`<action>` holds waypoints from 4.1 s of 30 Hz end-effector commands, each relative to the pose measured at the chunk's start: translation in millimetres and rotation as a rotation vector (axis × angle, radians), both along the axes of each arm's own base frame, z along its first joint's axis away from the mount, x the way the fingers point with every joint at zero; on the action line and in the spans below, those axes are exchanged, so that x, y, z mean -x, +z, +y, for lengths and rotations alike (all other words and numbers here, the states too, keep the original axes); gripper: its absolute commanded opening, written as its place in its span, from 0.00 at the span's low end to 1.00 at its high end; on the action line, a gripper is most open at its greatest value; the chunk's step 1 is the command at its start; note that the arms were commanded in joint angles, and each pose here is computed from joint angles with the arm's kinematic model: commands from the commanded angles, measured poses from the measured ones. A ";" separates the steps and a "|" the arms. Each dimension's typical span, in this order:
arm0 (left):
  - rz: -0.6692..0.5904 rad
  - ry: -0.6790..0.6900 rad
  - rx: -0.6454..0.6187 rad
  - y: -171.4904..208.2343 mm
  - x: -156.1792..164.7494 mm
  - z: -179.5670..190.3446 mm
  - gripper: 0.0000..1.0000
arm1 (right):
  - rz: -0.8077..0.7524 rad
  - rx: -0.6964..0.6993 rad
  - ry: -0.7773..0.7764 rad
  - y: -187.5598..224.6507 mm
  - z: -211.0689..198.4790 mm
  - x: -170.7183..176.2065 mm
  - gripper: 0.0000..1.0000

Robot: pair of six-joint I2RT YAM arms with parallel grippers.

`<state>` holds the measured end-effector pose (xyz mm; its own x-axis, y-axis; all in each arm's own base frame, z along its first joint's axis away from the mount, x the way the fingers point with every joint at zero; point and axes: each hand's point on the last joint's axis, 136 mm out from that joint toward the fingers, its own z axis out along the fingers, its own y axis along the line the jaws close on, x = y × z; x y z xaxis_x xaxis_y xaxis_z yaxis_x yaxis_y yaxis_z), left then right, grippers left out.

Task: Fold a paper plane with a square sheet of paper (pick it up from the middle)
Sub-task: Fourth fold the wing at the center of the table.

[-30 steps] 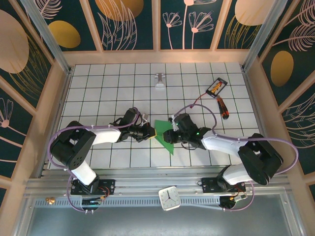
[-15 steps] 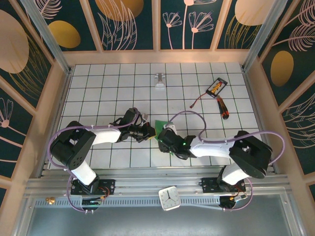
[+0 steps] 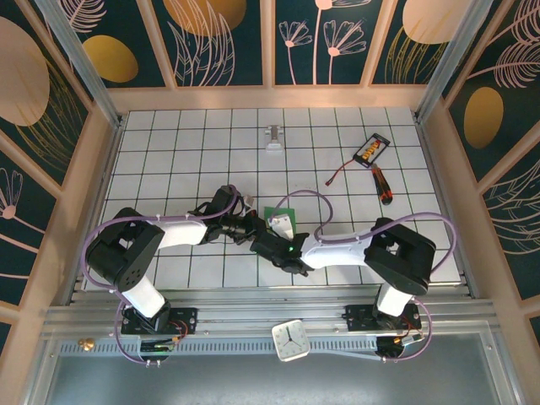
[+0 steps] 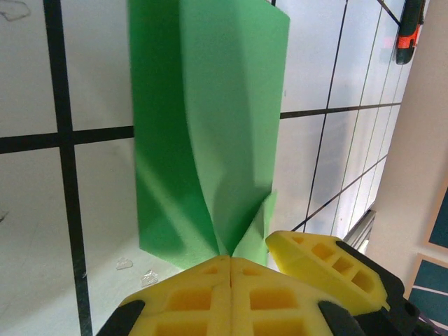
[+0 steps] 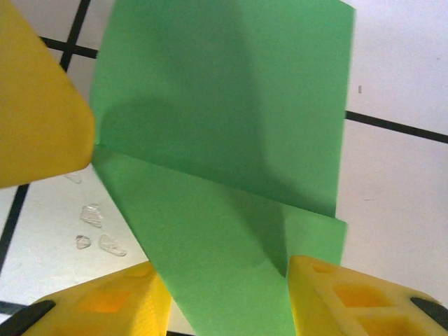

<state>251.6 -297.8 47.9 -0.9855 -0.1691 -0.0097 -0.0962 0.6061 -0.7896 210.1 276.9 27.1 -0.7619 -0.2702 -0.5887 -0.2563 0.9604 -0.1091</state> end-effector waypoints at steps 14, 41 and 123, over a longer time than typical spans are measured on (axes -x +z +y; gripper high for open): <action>0.020 -0.041 0.008 8.0 1.2 -8.4 0.00 | -0.116 0.159 -0.004 10.1 -7.3 -13.1 0.40; 0.020 -0.063 -0.009 1.1 4.5 -6.7 0.00 | -0.135 0.140 0.015 23.0 -8.0 -19.2 0.32; -0.082 -0.003 0.108 32.2 1.8 -5.1 0.07 | 0.148 -0.492 0.018 -2.0 -8.1 -2.7 0.00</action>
